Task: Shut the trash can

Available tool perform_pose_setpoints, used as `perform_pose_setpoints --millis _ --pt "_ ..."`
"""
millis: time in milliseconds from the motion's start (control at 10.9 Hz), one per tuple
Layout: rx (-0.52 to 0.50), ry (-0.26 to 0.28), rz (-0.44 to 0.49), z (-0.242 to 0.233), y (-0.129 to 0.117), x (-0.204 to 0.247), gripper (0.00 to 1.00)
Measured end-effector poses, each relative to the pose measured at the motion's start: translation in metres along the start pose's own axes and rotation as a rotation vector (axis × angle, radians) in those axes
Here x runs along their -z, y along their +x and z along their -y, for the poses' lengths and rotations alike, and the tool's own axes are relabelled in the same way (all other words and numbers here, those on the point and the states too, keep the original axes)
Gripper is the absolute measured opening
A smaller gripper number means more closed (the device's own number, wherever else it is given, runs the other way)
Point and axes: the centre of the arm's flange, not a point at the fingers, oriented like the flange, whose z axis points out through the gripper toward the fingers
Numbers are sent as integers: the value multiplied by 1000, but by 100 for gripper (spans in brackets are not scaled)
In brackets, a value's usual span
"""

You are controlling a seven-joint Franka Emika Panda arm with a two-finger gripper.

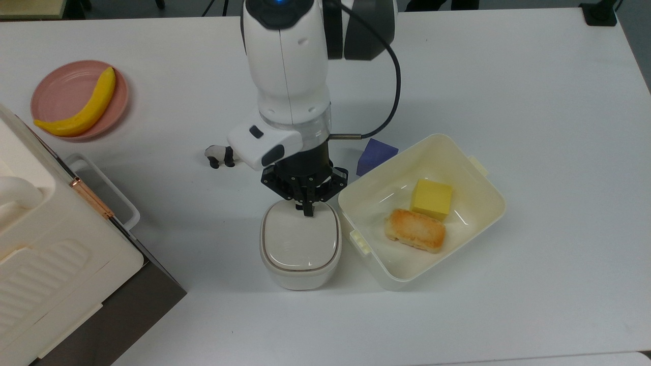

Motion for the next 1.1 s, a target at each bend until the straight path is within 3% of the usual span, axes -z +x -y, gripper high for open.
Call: perform_pose_setpoints --millis 275,642,917,1100 --pt "13 -3 29 7 -8 -17 1" --pt "24 4 13 11 -7 -3 1" --pt "60 23 33 -12 -27 94 16" --pt "66 39 96 -43 -63 160 47"
